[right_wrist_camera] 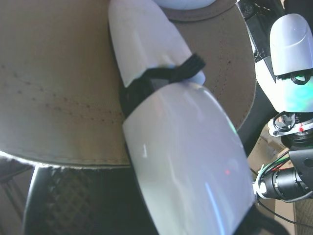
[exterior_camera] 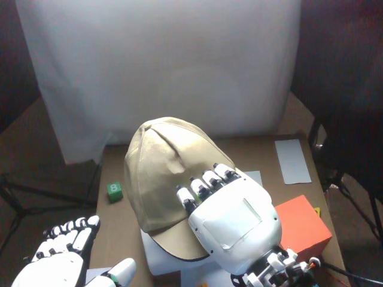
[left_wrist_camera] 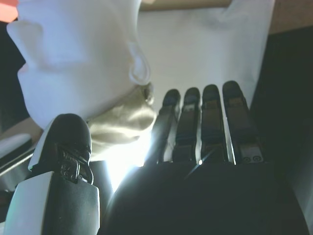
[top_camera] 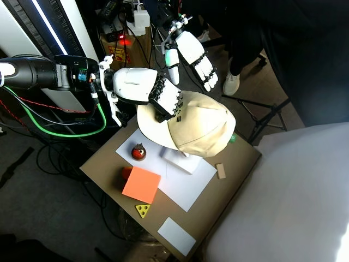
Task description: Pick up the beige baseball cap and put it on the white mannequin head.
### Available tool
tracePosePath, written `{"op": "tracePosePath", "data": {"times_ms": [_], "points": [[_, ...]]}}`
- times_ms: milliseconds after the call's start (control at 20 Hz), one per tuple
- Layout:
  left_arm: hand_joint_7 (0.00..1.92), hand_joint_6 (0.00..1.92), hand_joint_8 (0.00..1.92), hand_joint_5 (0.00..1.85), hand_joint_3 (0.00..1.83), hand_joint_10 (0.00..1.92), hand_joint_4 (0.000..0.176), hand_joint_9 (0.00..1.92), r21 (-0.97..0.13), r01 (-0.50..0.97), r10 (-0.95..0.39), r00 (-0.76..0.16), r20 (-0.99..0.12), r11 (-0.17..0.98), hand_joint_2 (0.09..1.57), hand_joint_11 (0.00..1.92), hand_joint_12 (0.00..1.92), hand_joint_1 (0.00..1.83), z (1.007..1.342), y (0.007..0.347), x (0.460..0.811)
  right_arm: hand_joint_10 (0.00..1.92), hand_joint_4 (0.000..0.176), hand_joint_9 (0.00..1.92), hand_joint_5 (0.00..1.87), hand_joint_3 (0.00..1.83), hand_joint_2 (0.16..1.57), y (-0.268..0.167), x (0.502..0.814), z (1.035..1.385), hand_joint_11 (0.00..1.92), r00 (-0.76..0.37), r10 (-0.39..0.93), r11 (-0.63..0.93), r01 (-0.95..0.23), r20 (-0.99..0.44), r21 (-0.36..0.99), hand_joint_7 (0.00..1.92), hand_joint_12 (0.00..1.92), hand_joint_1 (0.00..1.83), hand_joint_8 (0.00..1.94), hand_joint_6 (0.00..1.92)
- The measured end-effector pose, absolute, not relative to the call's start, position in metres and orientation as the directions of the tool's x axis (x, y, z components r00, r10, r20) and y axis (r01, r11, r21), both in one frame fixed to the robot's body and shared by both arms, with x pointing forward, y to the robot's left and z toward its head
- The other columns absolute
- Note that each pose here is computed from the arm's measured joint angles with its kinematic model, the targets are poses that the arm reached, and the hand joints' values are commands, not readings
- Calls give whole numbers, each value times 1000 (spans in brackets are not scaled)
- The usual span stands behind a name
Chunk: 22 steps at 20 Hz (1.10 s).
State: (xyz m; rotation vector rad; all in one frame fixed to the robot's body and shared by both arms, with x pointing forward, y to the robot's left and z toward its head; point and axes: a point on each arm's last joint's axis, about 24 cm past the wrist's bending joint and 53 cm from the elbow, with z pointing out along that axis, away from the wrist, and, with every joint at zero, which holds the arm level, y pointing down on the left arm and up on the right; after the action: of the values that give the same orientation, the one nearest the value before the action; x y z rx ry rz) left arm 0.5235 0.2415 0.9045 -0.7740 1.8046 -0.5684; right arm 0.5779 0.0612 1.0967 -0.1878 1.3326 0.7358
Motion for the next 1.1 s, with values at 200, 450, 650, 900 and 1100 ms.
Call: {"op": "tracePosePath", "data": {"times_ms": [200, 450, 650, 900, 1100], "points": [[0, 3, 0, 31, 1, 0, 0, 0, -691, -246, -734, -246, -633, 679, 1201, 0, 26, 0, 903, 244, 523, 1464, 0, 857, 744, 1, 1187, 61, 578, 1094, 769, 43, 373, 764, -581, -927, 280, 830, 1471, 1344, 1176, 1140], [0, 2, 0, 29, 2, 0, 0, 0, -694, -254, -739, -242, -629, 674, 1203, 28, 40, 0, 902, 245, 522, 665, 0, 564, 678, 0, 1135, 59, 577, 1091, 403, 33, 365, 764, -581, -930, 279, 766, 1506, 1032, 205, 287], [0, 5, 0, 38, 3, 0, 0, 0, -696, -257, -742, -245, -624, 671, 1206, 16, 35, 0, 901, 244, 520, 151, 0, 379, 491, 0, 1069, 58, 568, 1083, 34, 20, 343, 760, -594, -939, 265, 493, 1167, 867, 11, 20], [0, 0, 0, 0, 1, 0, 0, 0, -696, -258, -742, -245, -624, 670, 1205, 19, 48, 0, 900, 244, 520, 0, 50, 144, 203, 0, 986, 48, 552, 1059, 0, -41, 279, 764, -596, -959, 247, 175, 555, 656, 0, 0], [0, 0, 0, 0, 0, 0, 0, 0, -702, -260, -749, -242, -617, 663, 1202, 2, 51, 0, 900, 244, 520, 1, 61, 27, 104, 3, 1006, 46, 526, 1036, 0, -111, 221, 753, -612, -969, 242, 60, 201, 530, 1, 0]]}}
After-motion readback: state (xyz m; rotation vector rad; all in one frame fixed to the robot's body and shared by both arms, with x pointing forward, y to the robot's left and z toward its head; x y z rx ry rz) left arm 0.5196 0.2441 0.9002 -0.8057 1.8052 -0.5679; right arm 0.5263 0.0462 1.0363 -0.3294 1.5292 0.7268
